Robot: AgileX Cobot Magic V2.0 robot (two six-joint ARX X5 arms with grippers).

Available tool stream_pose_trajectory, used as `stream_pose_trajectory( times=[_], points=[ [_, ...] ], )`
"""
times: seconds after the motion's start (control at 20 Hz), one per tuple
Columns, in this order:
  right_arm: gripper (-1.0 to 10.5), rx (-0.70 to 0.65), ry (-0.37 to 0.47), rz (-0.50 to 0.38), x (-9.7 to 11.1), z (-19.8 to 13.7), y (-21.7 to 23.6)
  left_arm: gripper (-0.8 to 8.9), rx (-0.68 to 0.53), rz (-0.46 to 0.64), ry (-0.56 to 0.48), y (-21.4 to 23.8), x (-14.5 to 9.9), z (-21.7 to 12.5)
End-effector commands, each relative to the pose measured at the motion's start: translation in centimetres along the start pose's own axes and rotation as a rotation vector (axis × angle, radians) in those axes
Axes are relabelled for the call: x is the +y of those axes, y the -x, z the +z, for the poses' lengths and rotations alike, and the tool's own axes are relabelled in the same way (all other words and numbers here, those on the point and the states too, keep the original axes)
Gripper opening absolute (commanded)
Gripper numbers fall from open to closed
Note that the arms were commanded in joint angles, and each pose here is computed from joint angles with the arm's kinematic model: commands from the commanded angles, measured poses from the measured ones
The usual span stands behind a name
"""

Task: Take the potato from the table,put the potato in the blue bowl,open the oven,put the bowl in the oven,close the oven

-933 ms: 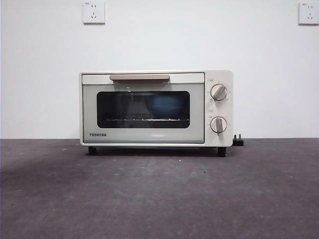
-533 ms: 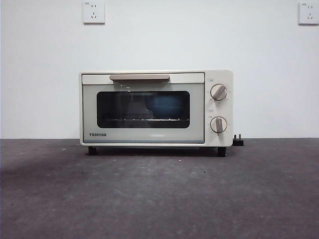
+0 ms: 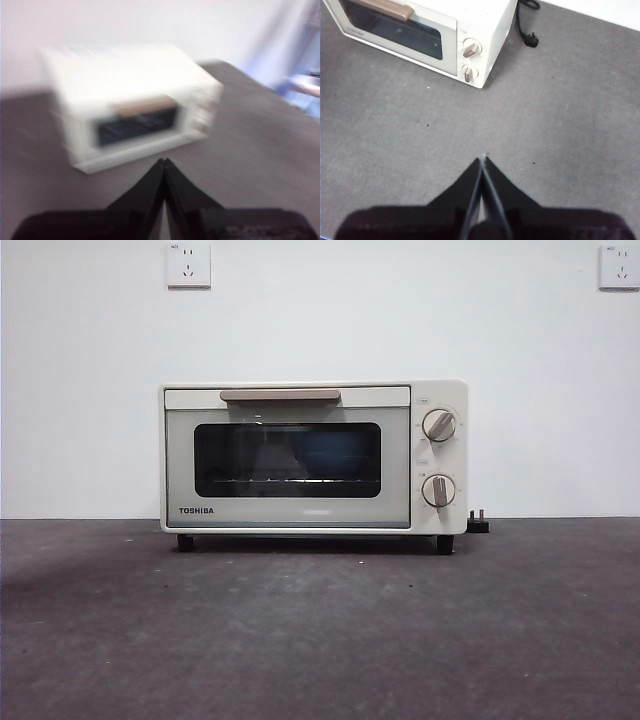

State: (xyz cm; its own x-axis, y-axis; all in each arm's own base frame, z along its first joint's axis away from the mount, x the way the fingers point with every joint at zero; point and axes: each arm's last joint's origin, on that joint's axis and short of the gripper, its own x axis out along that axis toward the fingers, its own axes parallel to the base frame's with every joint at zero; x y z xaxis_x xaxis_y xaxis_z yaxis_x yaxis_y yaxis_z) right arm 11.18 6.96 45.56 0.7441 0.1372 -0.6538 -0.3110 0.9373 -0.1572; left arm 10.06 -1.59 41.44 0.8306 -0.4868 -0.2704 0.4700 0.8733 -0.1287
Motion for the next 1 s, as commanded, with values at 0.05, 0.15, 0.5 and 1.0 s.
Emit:
stream_pose_trajectory(
  times=[0.05,0.15,0.5,1.0],
  points=[
    [0.0,0.042,0.005,-0.004,0.3,0.1,-0.8,-0.04,-0.101,0.136,-0.18,0.2,0.4,-1.0],
    [0.0,0.06,0.012,-0.005,0.5,0.3,-1.4,-0.04,-0.199,0.172,-0.222,-0.1,0.8,-2.4],
    [0.0,0.151,0.042,-0.016,1.7,1.5,-4.5,-0.04,-0.294,0.327,-0.238,-4.4,3.4,-16.4],
    [0.0,0.205,0.06,-0.022,2.4,2.0,-6.4,-0.04,-0.214,0.501,-0.081,-6.1,4.7,-23.8]
  ],
)
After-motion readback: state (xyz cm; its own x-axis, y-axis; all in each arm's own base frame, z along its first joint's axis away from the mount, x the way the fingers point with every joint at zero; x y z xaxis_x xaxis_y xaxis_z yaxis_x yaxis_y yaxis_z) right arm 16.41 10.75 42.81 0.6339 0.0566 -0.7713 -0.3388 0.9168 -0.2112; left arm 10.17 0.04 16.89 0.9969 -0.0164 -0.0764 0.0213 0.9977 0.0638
